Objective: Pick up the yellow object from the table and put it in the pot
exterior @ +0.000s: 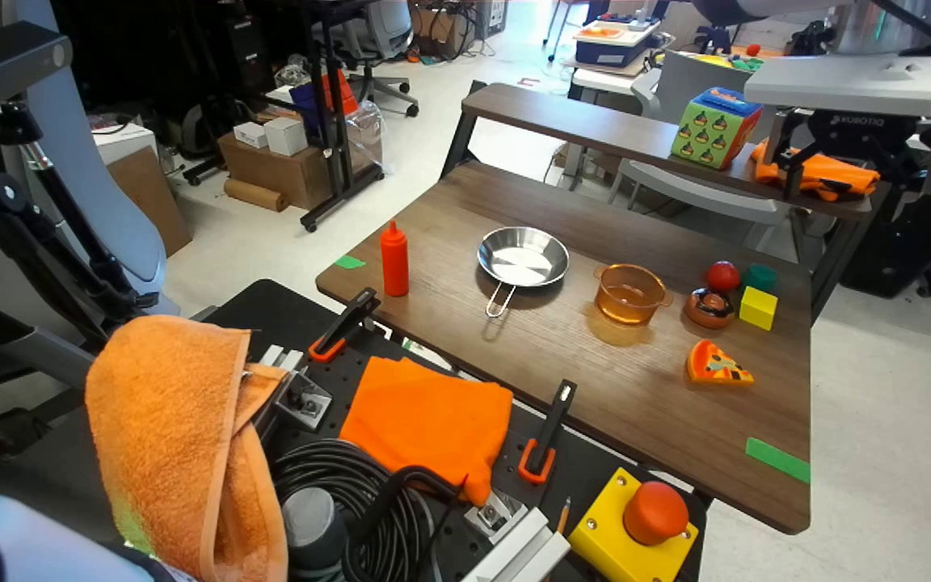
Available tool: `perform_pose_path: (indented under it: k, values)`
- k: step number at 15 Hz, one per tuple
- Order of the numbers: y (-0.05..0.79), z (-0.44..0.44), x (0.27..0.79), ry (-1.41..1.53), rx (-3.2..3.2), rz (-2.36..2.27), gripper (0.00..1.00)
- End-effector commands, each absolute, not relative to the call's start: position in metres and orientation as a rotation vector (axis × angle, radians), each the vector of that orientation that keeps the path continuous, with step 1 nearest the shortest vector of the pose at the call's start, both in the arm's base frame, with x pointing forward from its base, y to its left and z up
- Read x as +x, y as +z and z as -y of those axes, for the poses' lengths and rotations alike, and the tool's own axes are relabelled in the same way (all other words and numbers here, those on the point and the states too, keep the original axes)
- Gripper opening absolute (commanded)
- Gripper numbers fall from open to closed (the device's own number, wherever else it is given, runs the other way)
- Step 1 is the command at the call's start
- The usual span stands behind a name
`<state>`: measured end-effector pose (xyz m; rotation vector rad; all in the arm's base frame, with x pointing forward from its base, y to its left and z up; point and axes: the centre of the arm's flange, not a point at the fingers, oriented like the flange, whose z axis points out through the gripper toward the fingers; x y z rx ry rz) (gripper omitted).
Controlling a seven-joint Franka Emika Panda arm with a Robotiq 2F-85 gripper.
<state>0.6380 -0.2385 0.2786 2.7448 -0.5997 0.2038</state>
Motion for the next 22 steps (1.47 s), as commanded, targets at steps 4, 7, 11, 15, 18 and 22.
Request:
perform_pose_path:
  k: [4, 7, 11, 15, 18, 22]
  values:
    - [0.277, 0.228, 0.600, 0.354, 2.744, 0.521, 1.00]
    - [0.274, 0.224, 0.593, 0.383, 2.737, 0.501, 1.00]
    - [0.269, 0.226, 0.601, 0.326, 2.743, 0.491, 1.00]
    - [0.261, 0.233, 0.618, 0.246, 2.794, 0.446, 1.00]
    - [0.255, 0.232, 0.627, 0.213, 2.820, 0.443, 1.00]
    - [0.247, 0.232, 0.642, 0.170, 2.814, 0.561, 1.00]
